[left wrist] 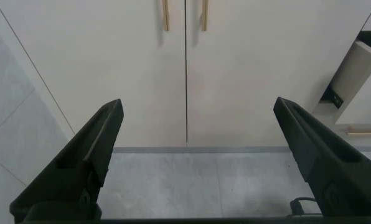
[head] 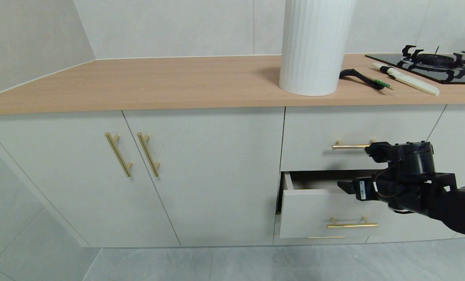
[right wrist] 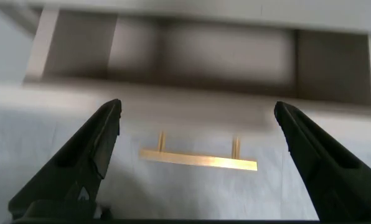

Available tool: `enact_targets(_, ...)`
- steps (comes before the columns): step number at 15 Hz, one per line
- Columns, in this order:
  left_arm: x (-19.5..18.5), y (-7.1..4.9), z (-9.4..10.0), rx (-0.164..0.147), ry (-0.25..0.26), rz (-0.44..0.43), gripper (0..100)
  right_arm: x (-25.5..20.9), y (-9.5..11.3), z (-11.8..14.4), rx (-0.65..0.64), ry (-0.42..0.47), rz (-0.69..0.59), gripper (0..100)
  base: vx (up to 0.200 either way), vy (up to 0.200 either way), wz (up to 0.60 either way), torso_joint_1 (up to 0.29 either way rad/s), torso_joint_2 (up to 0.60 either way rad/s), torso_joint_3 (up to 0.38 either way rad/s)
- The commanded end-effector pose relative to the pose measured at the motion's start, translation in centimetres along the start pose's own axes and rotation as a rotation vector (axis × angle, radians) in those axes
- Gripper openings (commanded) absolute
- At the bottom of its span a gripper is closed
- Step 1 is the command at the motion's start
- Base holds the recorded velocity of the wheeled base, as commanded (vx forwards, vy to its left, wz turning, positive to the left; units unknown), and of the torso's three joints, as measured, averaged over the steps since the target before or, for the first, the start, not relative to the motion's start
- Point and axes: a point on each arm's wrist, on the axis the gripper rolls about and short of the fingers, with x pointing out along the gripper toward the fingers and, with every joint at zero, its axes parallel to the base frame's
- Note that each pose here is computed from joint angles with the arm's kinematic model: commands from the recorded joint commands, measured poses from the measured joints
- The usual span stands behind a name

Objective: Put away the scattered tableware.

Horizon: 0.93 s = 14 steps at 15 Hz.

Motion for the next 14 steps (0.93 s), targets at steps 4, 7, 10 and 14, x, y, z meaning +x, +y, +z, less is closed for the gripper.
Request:
enact_targets(4, 0.0, 0.0, 0.0, 0.0, 0.002, 0.0, 100, 3.9, 0.3, -2.6, 0.001, 0.019, -0.036, 100, 0.0, 0.0, 0.0, 0.0, 0.0, 0.0)
enact_targets(7, 0.0, 0.0, 0.0, 0.0, 0.002, 0.0, 100, 3.8, 0.3, -2.6, 0.035, 0.018, -0.037, 100, 0.0, 0.0, 0.0, 0.0, 0.0, 0.0)
enact_targets(10, 0.0, 0.0, 0.0, 0.0, 0.002, 0.0, 100, 3.4, 0.2, -2.5, 0.033, 0.02, -0.037, 100, 0.0, 0.0, 0.0, 0.0, 0.0, 0.0)
enact_targets(14, 0.0, 0.0, 0.0, 0.0, 0.002, 0.0, 100, 1.4, 0.1, -1.7, 0.027, 0.057, -0.028, 100, 0.0, 0.0, 0.0, 0.0, 0.0, 0.0)
